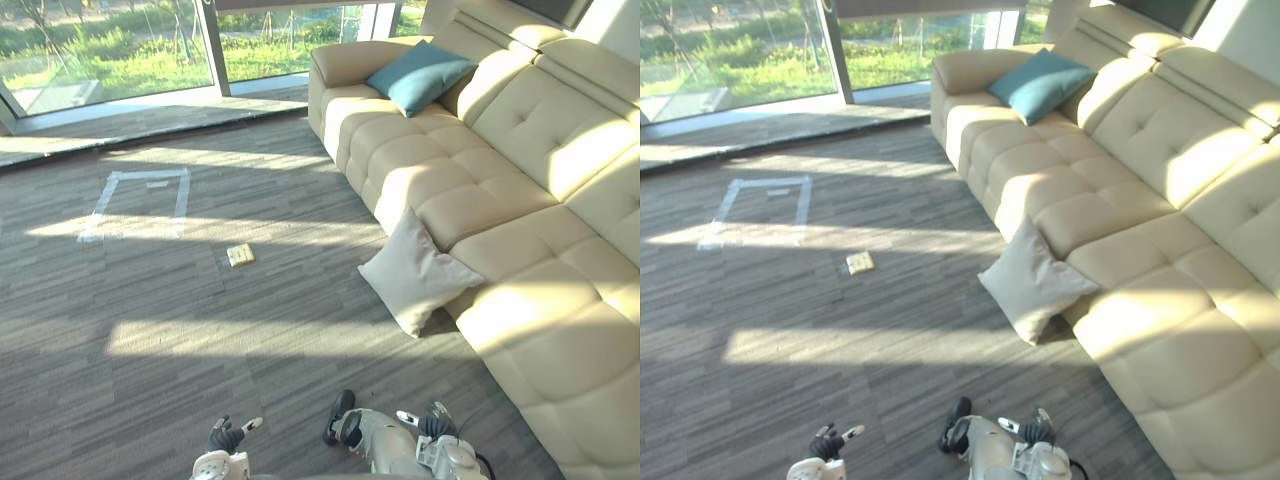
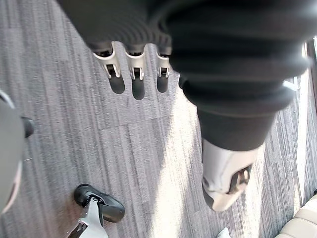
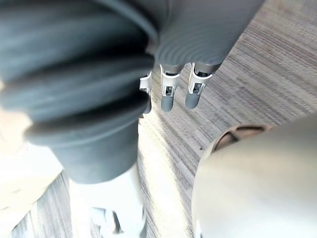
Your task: Pick up cushions and gather them together orderly.
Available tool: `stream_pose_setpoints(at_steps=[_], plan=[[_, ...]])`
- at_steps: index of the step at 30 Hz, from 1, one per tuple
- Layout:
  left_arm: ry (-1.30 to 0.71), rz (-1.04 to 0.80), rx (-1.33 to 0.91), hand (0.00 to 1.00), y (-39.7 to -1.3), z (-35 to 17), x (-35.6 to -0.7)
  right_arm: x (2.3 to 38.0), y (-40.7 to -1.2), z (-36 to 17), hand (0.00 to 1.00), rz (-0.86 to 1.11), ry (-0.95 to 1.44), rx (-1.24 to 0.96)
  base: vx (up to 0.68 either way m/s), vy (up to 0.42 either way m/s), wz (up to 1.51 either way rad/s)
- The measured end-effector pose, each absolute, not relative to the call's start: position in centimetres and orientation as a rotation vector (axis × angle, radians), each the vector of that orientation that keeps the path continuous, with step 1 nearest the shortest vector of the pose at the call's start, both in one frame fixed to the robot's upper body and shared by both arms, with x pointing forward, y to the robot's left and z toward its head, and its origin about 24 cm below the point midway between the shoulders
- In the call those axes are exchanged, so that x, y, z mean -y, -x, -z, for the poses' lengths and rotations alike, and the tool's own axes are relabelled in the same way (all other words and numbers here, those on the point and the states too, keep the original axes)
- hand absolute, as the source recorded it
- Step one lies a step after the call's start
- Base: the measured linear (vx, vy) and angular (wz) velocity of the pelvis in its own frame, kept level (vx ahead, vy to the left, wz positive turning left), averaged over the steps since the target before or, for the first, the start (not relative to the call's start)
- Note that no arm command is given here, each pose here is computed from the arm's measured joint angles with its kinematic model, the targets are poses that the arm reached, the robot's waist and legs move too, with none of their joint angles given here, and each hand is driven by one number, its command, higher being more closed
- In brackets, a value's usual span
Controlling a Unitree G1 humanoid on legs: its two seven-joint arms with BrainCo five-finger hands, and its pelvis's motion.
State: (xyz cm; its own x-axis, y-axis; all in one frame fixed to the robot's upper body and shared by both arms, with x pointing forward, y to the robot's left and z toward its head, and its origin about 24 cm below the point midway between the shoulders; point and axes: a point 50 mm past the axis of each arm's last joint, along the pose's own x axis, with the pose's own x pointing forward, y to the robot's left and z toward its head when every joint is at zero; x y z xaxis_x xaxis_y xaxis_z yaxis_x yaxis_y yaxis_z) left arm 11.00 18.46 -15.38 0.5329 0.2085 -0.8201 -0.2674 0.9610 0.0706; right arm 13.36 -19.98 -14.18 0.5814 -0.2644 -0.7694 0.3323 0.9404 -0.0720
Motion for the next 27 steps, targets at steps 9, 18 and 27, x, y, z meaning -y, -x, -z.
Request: stream_pose_setpoints(at_steps=[9,18,27], plan=[[0.107,-0.349,-0.877,0.00,-12.1,14.4,-19.5,18.9,-13.1,14.4,0.00,0.322,-0.092,-0.911,0.45,-0.110,-0.60],[0.128,-0.378,-0.871,0.00,-12.3,14.4,-19.9,17.4,-12.7,14.6,0.00,0.295,-0.103,-0.917,0.40,0.278,-1.06],[0.066,-0.341,-0.937,0.00,-11.4,15.0,-20.5,15.5,-14.6,14.3,0.00,0.195,-0.095,-0.901,0.30,0.201,-0.77]])
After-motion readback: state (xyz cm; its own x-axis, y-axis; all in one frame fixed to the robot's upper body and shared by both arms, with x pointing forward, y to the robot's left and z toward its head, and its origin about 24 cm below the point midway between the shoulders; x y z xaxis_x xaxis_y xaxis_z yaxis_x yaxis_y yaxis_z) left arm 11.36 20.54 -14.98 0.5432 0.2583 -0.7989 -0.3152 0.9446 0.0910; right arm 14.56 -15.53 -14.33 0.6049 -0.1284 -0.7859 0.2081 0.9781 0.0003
